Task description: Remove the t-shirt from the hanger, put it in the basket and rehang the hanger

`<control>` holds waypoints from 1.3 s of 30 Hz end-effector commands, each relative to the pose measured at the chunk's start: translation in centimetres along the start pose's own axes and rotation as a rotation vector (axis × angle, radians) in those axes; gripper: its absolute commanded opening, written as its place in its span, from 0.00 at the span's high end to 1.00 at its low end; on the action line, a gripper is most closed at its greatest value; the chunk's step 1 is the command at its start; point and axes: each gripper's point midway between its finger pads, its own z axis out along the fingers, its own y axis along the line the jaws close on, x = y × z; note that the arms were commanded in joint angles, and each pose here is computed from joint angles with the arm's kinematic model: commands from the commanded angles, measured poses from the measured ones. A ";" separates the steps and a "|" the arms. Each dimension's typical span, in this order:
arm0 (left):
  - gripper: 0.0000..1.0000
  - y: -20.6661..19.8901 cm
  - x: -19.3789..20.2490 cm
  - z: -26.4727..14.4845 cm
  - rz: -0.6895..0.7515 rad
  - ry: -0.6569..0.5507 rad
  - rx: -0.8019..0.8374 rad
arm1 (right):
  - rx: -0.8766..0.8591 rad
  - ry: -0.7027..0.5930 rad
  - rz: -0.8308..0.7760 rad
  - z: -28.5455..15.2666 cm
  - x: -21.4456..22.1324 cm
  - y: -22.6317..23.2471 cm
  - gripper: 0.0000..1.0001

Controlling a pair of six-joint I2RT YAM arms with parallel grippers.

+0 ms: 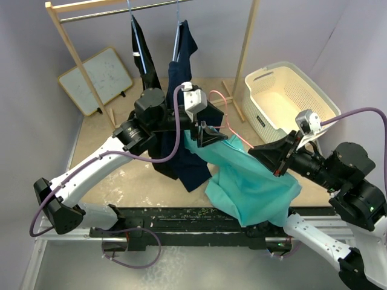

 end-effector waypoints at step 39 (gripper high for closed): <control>1.00 0.8 -6.7 -8.0 0.405 -0.082 -0.332 | 0.540 -0.115 -0.104 -8.1 -2.3 -7.7 0.17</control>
